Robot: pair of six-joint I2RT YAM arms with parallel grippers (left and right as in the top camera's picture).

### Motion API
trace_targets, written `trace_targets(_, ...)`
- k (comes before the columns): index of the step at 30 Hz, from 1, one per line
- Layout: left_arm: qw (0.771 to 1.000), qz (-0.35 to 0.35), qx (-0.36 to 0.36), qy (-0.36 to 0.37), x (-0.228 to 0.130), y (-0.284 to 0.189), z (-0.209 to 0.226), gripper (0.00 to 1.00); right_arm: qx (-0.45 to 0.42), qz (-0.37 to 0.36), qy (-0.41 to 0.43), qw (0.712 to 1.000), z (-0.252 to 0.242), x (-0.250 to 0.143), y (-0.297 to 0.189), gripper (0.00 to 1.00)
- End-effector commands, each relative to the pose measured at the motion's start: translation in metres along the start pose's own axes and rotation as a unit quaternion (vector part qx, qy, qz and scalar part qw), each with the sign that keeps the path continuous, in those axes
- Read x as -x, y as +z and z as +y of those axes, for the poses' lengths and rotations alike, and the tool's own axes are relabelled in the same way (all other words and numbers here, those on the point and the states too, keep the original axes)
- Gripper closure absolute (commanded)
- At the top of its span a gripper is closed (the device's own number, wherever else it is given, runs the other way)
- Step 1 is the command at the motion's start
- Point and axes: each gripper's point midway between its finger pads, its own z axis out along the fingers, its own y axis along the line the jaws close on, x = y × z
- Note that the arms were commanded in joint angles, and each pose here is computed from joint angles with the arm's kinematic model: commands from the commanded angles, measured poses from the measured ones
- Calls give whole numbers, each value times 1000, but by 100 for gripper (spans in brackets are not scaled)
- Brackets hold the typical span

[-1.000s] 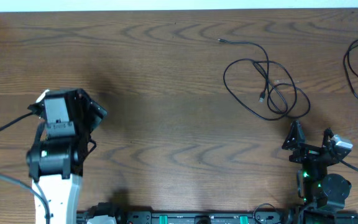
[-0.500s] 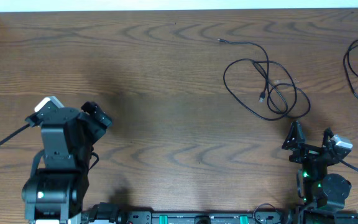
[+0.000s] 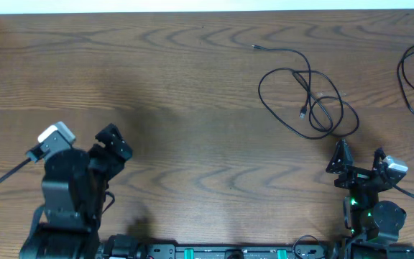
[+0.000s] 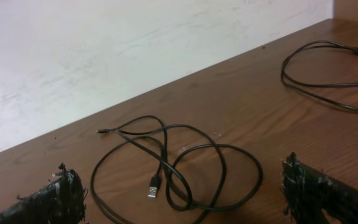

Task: Untangle cables

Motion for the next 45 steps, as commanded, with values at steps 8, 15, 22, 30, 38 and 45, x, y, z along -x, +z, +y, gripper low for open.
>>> trace_targets(8, 999, -33, -26, -4, -5, -16, 9, 6, 1, 4, 6, 1000, 0, -3, 1, 1)
trace_targets(15, 996, -64, -55, -25, -20, -5, 19, 6, 1, 4, 6, 1000, 0, -3, 1, 1)
trace_targets(22, 992, -92, -79, -34, -37, 18, 27, 6, 1, 4, 6, 1000, 0, -3, 1, 1)
trace_targets(30, 988, -119, -86, -43, -44, 38, 32, 6, 1, 4, 6, 1000, 0, -3, 1, 1)
trace_targets(38, 986, -133, -90, -48, -45, 39, 35, 6, 1, 4, 6, 1000, 0, -3, 1, 1)
trace_targets(45, 984, -149, -83, -52, -40, 35, 39, 6, 1, 4, 6, 1000, 0, -3, 1, 1)
